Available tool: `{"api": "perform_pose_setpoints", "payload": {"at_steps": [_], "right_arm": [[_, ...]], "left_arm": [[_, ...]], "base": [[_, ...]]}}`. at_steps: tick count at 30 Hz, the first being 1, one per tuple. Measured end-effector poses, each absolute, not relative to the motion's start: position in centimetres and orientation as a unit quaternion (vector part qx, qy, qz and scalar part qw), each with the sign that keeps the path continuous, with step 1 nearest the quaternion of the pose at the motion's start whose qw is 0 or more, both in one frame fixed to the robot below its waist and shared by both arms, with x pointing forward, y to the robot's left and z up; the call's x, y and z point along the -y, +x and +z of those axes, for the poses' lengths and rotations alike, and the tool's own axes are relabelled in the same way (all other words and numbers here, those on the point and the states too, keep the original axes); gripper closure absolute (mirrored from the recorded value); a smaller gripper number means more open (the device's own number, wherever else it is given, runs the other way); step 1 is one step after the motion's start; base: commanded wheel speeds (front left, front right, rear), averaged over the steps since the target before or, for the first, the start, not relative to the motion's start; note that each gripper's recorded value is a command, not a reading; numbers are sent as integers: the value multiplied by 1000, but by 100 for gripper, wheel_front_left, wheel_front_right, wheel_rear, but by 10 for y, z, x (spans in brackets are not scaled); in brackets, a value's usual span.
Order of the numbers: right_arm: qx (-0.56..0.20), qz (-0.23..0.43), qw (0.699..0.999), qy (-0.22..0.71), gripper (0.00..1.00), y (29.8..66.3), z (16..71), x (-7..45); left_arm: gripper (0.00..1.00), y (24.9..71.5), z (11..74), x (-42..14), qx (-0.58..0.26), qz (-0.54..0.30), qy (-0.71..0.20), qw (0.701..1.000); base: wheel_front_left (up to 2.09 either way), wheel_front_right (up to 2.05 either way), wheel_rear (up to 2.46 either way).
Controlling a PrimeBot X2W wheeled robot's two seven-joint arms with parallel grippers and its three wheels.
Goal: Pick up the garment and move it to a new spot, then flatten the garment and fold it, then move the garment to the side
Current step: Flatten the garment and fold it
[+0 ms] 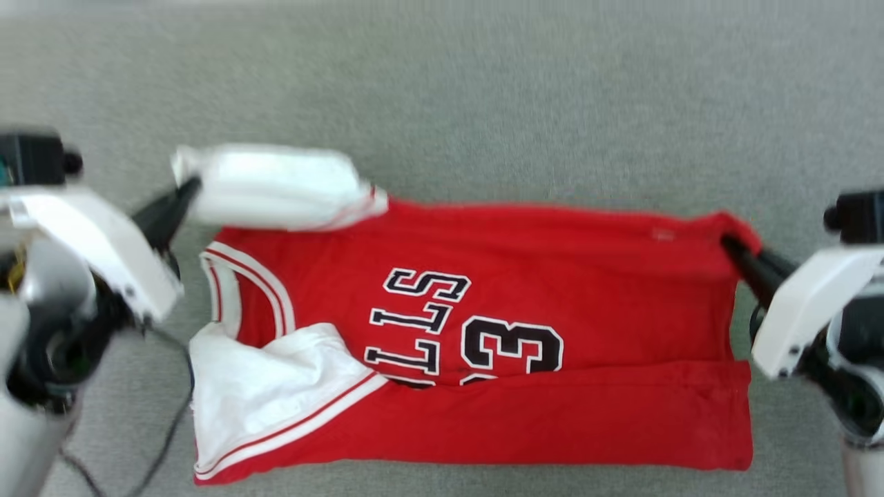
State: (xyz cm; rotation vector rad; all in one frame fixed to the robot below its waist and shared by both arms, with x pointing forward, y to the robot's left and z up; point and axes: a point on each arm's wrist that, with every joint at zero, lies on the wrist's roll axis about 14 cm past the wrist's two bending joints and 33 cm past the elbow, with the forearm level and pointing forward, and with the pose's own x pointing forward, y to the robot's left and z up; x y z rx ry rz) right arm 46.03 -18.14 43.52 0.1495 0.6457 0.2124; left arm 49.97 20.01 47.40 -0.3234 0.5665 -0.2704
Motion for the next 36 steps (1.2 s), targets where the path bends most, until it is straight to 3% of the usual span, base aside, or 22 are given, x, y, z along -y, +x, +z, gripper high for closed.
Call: {"api": "perform_pose_setpoints", "payload": {"at_steps": [7, 15, 16, 18, 19, 21, 22, 29, 36], "right_arm": [[-326, 87, 935, 108, 100, 418, 425, 182], [-353, 62, 922, 148, 100, 383, 394, 183], [-358, 60, 920, 150, 84, 378, 390, 183], [-362, 53, 916, 162, 63, 371, 384, 184], [-367, 50, 914, 163, 1, 368, 380, 185], [-370, 45, 913, 166, 0, 361, 374, 187], [-369, 45, 913, 169, 0, 359, 373, 186], [-329, 55, 931, 148, 0, 353, 390, 188], [-262, 69, 955, 120, 0, 367, 447, 197]], "left_arm": [[100, 430, 453, -218, -299, -83, -197, 930], [100, 365, 400, -210, -381, -39, -261, 886], [100, 355, 390, -207, -403, -37, -261, 877], [100, 345, 381, -203, -416, -31, -274, 867], [92, 345, 379, -202, -413, -28, -282, 866], [35, 342, 375, -203, -414, -25, -279, 866], [0, 342, 375, -202, -410, -25, -283, 867], [0, 356, 392, -199, -338, -36, -255, 905], [0, 396, 454, -201, -190, -36, -200, 960]], "base": [[0, 0, 0], [0, 0, 0], [0, 0, 0], [0, 0, 0], [0, 0, 0], [0, 0, 0], [0, 0, 0], [0, 0, 0], [0, 0, 0]]}}
